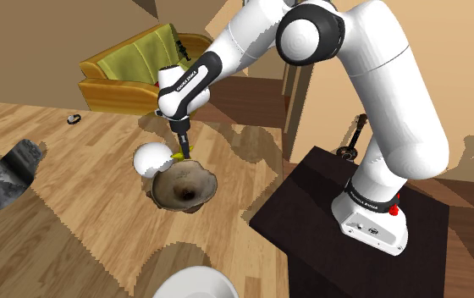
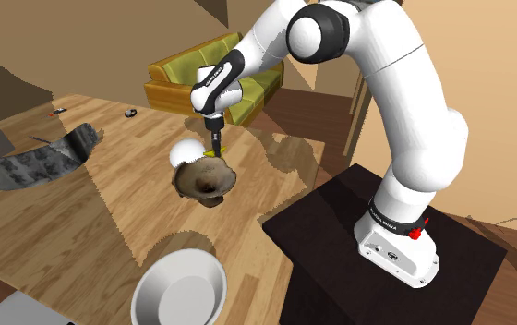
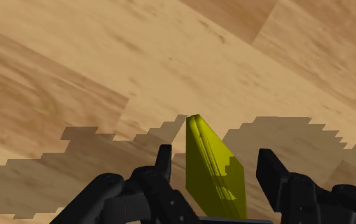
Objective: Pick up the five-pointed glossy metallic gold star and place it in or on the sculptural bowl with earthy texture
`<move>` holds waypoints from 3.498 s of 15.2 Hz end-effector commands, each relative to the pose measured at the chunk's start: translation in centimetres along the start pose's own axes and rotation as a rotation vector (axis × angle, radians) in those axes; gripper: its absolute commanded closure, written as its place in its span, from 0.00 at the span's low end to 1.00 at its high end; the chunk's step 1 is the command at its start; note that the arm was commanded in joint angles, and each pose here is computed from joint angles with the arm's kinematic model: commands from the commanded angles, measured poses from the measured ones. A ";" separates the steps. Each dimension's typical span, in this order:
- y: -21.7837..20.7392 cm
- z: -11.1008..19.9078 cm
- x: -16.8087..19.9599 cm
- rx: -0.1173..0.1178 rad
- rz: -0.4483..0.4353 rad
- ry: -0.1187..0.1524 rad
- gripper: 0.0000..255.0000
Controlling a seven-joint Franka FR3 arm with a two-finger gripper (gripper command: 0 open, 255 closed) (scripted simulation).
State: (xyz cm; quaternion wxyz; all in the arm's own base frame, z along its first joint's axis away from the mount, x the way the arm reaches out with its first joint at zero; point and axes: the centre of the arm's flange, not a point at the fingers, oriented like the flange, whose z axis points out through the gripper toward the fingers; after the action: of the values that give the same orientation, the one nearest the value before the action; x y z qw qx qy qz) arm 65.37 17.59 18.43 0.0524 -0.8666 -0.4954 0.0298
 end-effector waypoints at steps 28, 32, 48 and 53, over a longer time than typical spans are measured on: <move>-1.2 -10.0 0.0 0.000 0.000 0.000 1.00; -1.5 -12.1 0.0 0.000 0.000 0.000 1.00; -2.5 -20.4 0.0 0.000 0.000 0.000 1.00; -5.3 -21.6 0.3 0.000 0.000 0.000 1.00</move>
State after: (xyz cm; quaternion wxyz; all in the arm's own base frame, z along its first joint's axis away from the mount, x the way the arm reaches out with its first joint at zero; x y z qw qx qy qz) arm 64.09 18.54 40.43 0.0524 -0.8666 -0.4953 0.0298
